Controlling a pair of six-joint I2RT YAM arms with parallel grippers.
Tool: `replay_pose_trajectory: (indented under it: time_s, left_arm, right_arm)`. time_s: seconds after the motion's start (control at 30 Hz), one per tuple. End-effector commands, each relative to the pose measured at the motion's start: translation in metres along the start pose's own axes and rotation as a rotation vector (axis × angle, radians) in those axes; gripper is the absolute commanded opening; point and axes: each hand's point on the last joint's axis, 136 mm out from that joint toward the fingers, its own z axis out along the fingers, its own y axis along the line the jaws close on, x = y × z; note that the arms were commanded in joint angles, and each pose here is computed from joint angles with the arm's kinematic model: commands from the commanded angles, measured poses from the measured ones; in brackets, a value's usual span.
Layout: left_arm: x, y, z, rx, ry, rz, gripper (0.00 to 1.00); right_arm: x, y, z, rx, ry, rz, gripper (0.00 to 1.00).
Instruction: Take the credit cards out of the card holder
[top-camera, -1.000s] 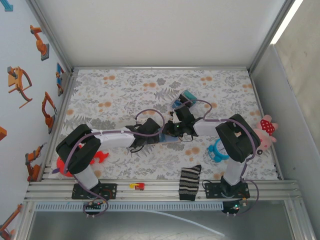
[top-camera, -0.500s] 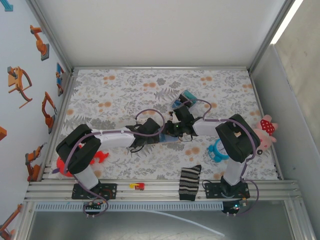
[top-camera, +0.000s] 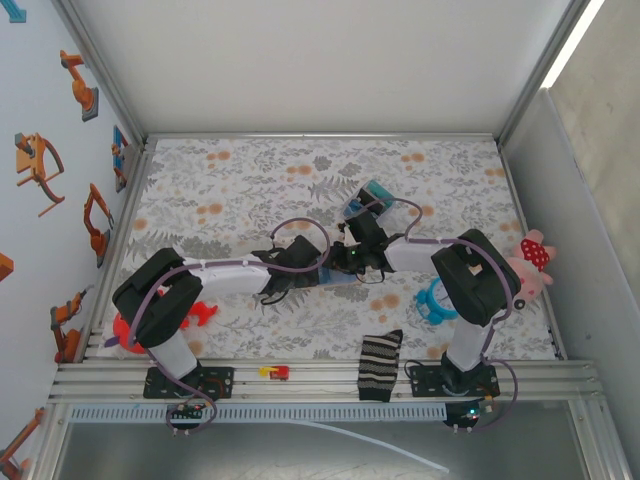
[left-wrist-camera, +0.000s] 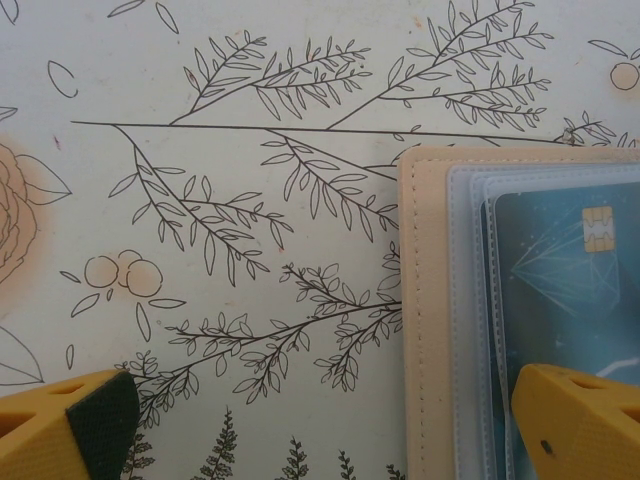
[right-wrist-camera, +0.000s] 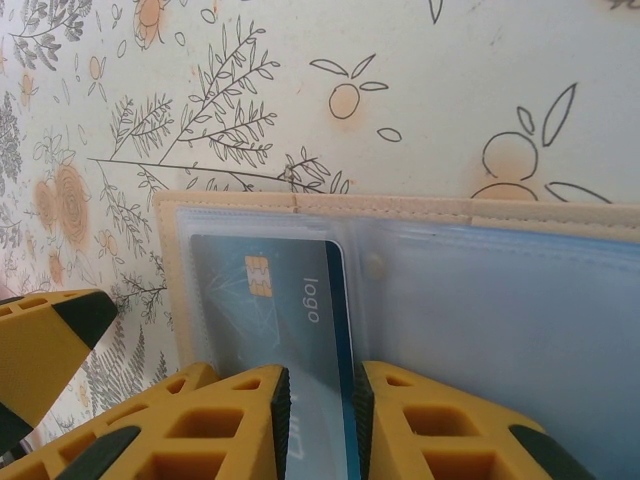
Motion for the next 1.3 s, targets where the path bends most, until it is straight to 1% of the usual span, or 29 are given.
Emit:
replay_pose_trajectory:
  time_s: [0.0, 0.23, 0.63, 0.7, 0.97, 1.17, 1.27]
  left_arm:
    - [0.019, 0.011, 0.010, -0.045, 0.077, 0.019, 0.97]
    - [0.020, 0.010, 0.010, -0.045, 0.078, 0.022, 0.97]
    - [0.019, 0.009, 0.010, -0.041, 0.078, 0.023, 0.97]
    - [0.019, 0.009, 0.010, -0.042, 0.079, 0.024, 0.97]
    - [0.019, 0.010, 0.008, -0.044, 0.077, 0.024, 0.97]
    - [0.020, 0.009, 0.009, -0.044, 0.077, 0.025, 0.97]
    - [0.020, 0.009, 0.009, -0.044, 0.078, 0.025, 0.97]
  right_arm:
    - [0.011, -0.002, 0.000, 0.036, 0.043, -0.004, 0.26]
    - [0.018, -0.002, -0.003, 0.051, 0.058, -0.015, 0.26]
    - [0.018, 0.001, -0.004, 0.047, 0.065, -0.021, 0.27]
    - [0.017, 0.001, -0.003, 0.048, 0.063, -0.017, 0.29]
    - [0.015, -0.004, -0.010, 0.093, 0.036, 0.003, 0.30]
    - [0.015, -0.006, -0.007, 0.090, 0.033, 0.020, 0.30]
    - [0.015, -0.003, -0.004, 0.065, 0.034, 0.018, 0.30]
